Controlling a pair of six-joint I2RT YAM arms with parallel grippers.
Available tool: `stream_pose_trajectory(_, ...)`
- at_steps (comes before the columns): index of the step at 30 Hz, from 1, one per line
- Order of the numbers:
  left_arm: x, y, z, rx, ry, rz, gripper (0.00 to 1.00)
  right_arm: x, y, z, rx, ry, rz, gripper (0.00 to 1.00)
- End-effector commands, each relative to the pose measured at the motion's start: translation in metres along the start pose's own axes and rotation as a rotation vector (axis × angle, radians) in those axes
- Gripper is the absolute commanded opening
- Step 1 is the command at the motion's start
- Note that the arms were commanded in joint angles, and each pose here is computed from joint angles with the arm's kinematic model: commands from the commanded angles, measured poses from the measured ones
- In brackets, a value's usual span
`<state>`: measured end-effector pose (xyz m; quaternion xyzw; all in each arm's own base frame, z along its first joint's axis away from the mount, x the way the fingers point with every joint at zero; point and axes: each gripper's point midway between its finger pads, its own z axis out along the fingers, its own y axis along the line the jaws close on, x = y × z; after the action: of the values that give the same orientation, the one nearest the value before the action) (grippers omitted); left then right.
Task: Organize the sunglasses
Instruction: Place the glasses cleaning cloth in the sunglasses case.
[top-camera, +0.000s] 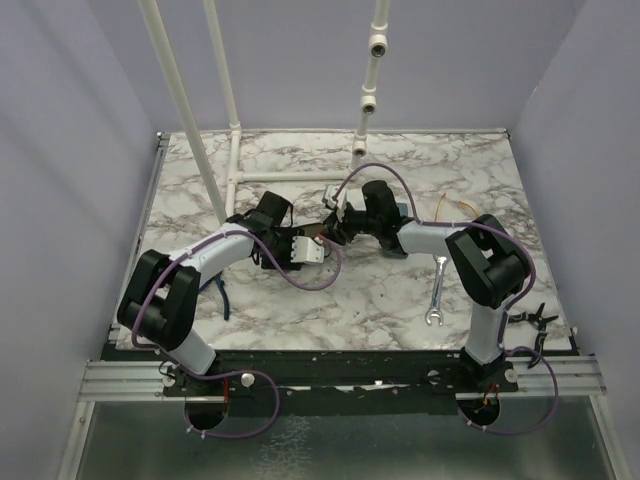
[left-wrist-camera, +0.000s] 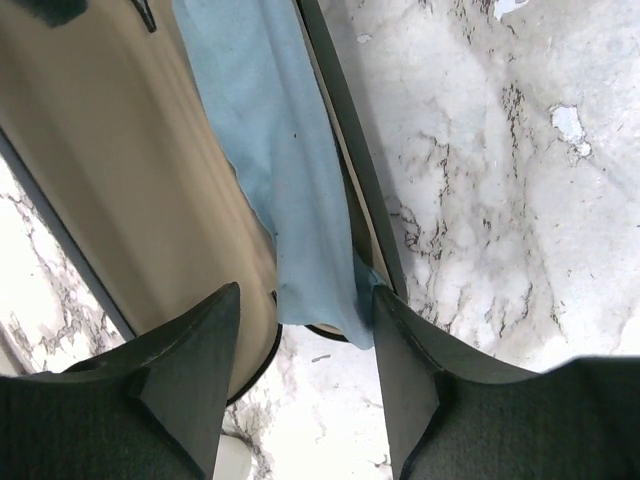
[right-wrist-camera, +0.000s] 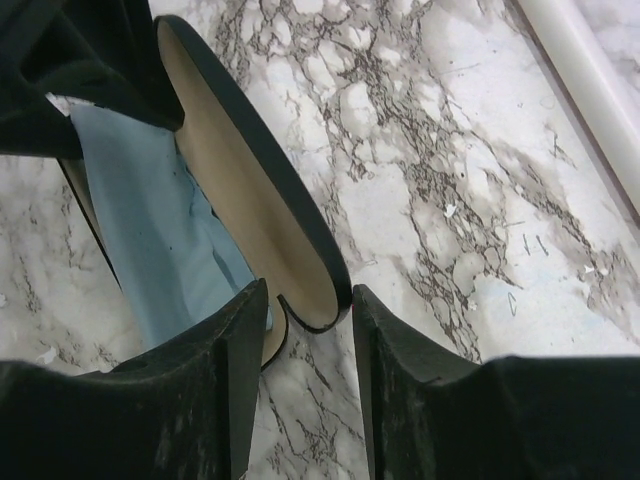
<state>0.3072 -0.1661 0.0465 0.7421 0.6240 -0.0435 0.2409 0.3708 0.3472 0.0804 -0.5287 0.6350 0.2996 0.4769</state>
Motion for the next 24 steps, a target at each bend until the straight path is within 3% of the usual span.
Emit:
stream_pose_trajectory(1, 0.0, -0.008, -0.009, 0.003, 0.003, -0.007, 0.58, 0.001, -0.004, -0.005, 0.053, -0.003, -0.038, 0.43)
stream_pose_trajectory(13, 0.001, -0.01, -0.019, -0.004, 0.018, -0.035, 0.64, 0.004, -0.005, -0.01, 0.076, 0.008, -0.05, 0.45)
stream_pose_trajectory(24, -0.018, -0.002, -0.031, -0.01, -0.049, -0.049, 0.67, 0.001, 0.0, -0.017, 0.078, 0.009, -0.043, 0.5)
